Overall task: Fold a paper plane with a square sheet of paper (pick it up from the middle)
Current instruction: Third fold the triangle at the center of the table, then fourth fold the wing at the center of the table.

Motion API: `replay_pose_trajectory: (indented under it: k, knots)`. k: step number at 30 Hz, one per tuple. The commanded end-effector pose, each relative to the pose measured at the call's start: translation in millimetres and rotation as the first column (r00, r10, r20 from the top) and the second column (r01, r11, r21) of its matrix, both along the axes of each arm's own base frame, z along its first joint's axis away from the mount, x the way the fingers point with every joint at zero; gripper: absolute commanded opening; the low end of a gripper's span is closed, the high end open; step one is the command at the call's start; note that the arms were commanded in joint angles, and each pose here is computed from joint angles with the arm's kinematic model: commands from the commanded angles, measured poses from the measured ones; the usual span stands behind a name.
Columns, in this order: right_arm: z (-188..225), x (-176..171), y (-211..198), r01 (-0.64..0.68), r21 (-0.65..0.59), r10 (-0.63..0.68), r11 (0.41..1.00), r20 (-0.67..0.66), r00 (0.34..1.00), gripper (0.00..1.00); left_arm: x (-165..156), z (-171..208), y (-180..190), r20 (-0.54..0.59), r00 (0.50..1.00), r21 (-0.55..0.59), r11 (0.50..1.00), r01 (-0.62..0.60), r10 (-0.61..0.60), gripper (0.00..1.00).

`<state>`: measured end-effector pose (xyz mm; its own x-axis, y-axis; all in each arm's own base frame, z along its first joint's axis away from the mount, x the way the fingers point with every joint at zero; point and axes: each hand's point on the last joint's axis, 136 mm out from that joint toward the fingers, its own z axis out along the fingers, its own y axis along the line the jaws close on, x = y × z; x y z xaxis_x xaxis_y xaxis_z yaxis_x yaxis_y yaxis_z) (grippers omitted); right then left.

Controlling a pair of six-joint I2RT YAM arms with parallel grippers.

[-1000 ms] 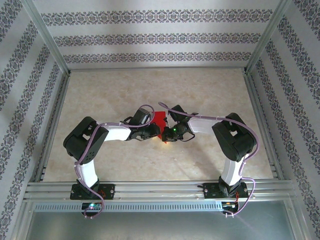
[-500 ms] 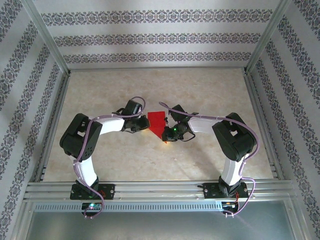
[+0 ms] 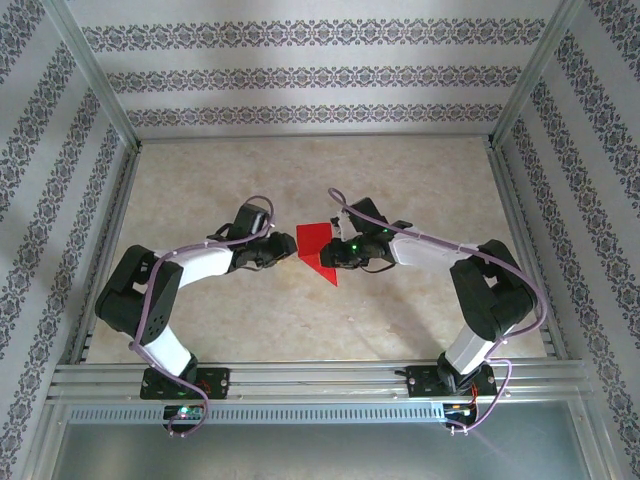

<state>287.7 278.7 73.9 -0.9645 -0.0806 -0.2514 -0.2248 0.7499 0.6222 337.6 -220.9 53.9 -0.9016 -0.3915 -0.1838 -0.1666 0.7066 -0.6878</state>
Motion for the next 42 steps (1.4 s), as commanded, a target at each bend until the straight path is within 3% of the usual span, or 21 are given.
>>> replay_pose_trajectory:
  k: [1,12,27,42]
  knots:
    - [-9,12,-10,0.065,-0.035,-0.064,0.997,0.009,0.998,0.29,-2,11,-18,-0.013,0.999,-0.121,0.992,-0.034,0.032,0.36]
    - [-40,42,-11,0.112,-0.111,-0.115,0.988,-0.024,0.993,0.28,0,-5,-25,-0.081,0.993,-0.156,0.983,-0.094,0.082,0.4]
    - [-79,24,-32,0.134,-0.197,-0.163,0.971,-0.143,0.976,0.28,10,-11,-34,-0.123,0.988,-0.179,0.978,-0.111,0.09,0.35]
    - [-84,21,-33,0.123,-0.204,-0.157,0.971,-0.157,0.975,0.27,13,-20,-36,-0.153,0.984,-0.164,0.979,-0.12,0.095,0.33]
